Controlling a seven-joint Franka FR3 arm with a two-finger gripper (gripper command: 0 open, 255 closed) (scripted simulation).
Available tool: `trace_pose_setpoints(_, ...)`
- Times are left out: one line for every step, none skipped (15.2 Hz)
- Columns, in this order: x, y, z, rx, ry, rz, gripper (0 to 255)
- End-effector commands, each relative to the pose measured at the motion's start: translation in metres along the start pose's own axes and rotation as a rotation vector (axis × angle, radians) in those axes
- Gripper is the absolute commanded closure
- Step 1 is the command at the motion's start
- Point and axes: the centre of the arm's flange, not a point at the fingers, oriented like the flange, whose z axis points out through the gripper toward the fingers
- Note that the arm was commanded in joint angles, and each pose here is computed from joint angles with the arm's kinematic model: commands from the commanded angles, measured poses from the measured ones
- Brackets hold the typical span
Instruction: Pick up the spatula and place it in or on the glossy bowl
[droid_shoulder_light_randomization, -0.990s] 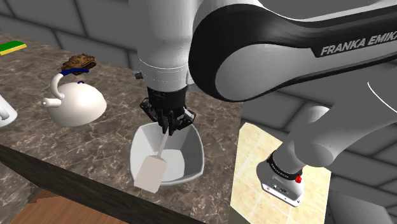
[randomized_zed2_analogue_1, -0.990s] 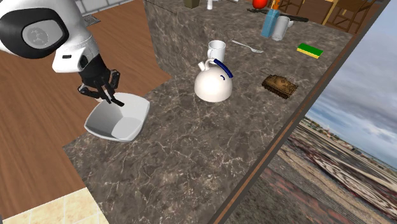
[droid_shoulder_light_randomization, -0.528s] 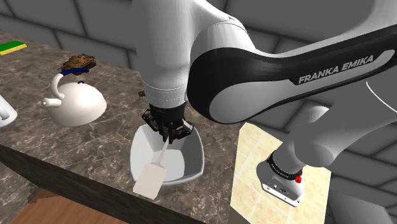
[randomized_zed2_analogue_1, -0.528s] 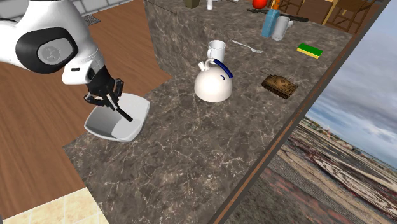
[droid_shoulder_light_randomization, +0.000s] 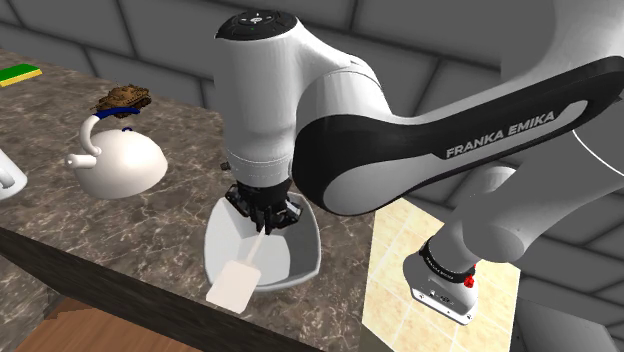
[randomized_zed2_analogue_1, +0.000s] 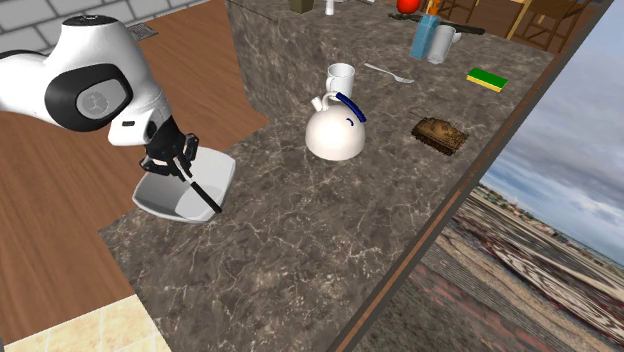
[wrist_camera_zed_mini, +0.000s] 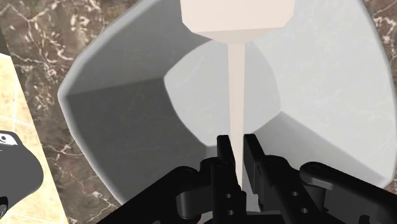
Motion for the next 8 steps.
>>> trace_pose_setpoints(0.0,-0.0001,0.0007,0.0,0.0,0.0,255)
trace_pose_setpoints(0.0,-0.0001,0.0007,0.0,0.0,0.0,255)
trace_pose_setpoints(0.0,-0.0001,0.0007,0.0,0.0,0.0,255)
trace_pose_setpoints(0.0,-0.0001,0.0007,0.0,0.0,0.0,255)
trace_pose_setpoints(0.0,-0.0001,0.0007,0.0,0.0,0.0,255)
trace_pose_setpoints(0.0,-0.0001,0.0007,0.0,0.0,0.0,0)
trace_pose_setpoints(0.0,-0.0001,0.0007,0.0,0.0,0.0,0)
trace_pose_setpoints(0.0,-0.0001,0.0007,0.0,0.0,0.0,0)
